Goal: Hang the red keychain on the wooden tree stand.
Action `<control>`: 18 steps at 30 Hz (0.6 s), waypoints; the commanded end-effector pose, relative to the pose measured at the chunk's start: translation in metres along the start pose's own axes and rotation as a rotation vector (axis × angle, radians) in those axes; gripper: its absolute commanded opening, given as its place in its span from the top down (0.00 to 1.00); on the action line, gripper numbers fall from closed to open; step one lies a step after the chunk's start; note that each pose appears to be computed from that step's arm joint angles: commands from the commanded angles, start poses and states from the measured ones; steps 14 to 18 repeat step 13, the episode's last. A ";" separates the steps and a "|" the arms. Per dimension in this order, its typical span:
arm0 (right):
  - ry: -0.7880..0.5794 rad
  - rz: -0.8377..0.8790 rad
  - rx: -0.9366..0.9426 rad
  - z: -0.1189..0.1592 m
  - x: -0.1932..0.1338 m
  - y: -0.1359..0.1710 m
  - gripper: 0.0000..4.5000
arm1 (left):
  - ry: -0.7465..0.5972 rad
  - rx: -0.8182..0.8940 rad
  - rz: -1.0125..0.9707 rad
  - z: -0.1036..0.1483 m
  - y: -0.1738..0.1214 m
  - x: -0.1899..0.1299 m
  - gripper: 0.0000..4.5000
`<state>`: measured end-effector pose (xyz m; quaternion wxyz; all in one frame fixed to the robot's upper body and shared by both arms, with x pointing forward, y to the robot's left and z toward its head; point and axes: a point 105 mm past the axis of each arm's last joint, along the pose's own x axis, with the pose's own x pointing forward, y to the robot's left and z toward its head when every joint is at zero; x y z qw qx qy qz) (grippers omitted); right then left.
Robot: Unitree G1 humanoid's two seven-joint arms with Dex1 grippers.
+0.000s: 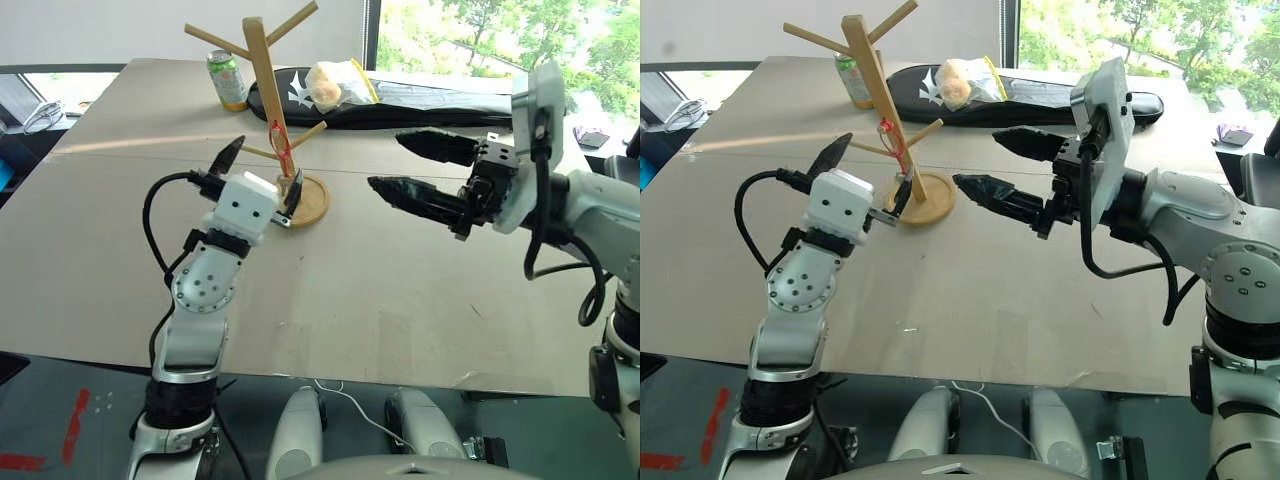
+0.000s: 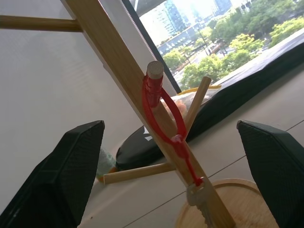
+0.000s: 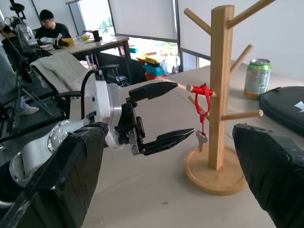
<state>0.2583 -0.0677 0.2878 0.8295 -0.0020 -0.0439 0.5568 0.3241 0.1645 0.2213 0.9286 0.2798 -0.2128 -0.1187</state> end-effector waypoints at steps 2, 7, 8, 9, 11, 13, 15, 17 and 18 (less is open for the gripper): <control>0.090 -0.029 -0.075 -0.009 -0.018 -0.014 0.00 | 0.126 -0.130 -0.298 -0.016 0.020 -0.008 0.01; 0.173 -0.102 -0.157 -0.020 -0.033 -0.042 0.00 | 0.313 -0.354 -0.469 -0.017 0.059 -0.021 0.01; 0.180 -0.110 -0.166 -0.020 -0.035 -0.045 0.00 | 0.332 -0.387 -0.498 -0.014 0.066 -0.024 0.01; 0.186 -0.121 -0.174 -0.021 -0.038 -0.049 0.00 | 0.343 -0.417 -0.523 -0.010 0.073 -0.027 0.01; 0.191 -0.136 -0.183 -0.022 -0.040 -0.054 0.00 | 0.353 -0.456 -0.543 -0.004 0.086 -0.029 0.01; 0.194 -0.136 -0.181 -0.027 -0.041 -0.056 0.00 | 0.370 -0.451 -0.546 -0.009 0.097 -0.031 0.01; 0.194 -0.136 -0.181 -0.027 -0.041 -0.056 0.00 | 0.370 -0.451 -0.546 -0.009 0.097 -0.031 0.01; 0.194 -0.136 -0.181 -0.027 -0.041 -0.056 0.00 | 0.370 -0.451 -0.546 -0.009 0.097 -0.031 0.01; 0.194 -0.136 -0.181 -0.027 -0.041 -0.056 0.00 | 0.370 -0.451 -0.546 -0.009 0.097 -0.031 0.01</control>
